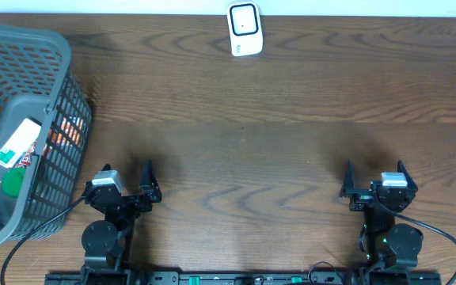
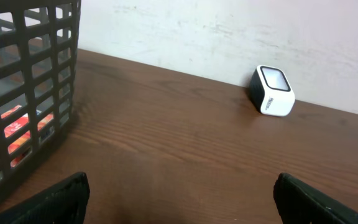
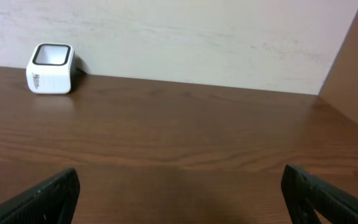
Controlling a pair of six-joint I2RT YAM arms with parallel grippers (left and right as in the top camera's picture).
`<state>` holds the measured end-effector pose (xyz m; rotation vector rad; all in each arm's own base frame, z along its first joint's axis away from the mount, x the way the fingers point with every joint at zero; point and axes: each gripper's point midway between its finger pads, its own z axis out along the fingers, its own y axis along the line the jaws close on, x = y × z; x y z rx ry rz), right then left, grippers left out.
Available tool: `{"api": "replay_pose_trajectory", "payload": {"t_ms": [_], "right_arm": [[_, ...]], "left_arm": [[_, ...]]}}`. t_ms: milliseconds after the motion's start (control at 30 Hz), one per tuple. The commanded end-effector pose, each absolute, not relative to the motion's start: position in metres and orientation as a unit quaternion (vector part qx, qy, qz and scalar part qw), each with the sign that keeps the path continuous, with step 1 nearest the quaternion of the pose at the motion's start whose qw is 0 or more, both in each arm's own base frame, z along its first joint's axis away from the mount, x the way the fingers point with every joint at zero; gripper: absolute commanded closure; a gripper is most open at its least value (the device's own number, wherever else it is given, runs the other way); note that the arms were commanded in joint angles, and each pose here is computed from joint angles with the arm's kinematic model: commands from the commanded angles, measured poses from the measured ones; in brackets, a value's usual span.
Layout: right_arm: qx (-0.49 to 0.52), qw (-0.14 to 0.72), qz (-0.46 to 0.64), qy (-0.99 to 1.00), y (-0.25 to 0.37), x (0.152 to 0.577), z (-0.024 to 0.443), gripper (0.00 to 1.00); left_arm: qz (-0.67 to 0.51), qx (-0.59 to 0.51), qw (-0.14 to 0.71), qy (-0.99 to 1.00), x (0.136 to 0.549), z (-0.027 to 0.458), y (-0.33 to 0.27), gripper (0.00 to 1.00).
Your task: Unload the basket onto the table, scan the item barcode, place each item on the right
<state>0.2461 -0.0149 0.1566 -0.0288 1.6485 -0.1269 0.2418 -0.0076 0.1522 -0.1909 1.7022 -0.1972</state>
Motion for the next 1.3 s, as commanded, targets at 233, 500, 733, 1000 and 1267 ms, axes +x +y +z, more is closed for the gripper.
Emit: {"api": "replay_pose_trajectory", "payload": {"t_ms": [233, 500, 733, 1000, 1267], "right_arm": [[-0.017, 0.675, -0.063, 0.735, -0.015, 0.246, 0.155, 0.01], [-0.017, 0.675, -0.063, 0.735, -0.015, 0.246, 0.155, 0.01], [-0.017, 0.675, -0.063, 0.735, -0.015, 0.246, 0.155, 0.01], [-0.017, 0.675, -0.063, 0.735, -0.015, 0.246, 0.155, 0.01], [-0.017, 0.675, -0.063, 0.735, -0.015, 0.246, 0.155, 0.01]], "left_arm": [[-0.075, -0.082, 0.639, 0.761, 0.242, 0.136, -0.006, 0.05], [-0.075, -0.082, 0.639, 0.761, 0.242, 0.136, -0.006, 0.05], [-0.075, -0.082, 0.639, 0.761, 0.242, 0.136, -0.006, 0.05], [-0.065, -0.084, 0.644, 0.758, 0.243, 0.138, -0.002, 0.05], [-0.039, -0.102, 0.645, 0.756, 0.242, 0.138, 0.008, 0.05]]}}
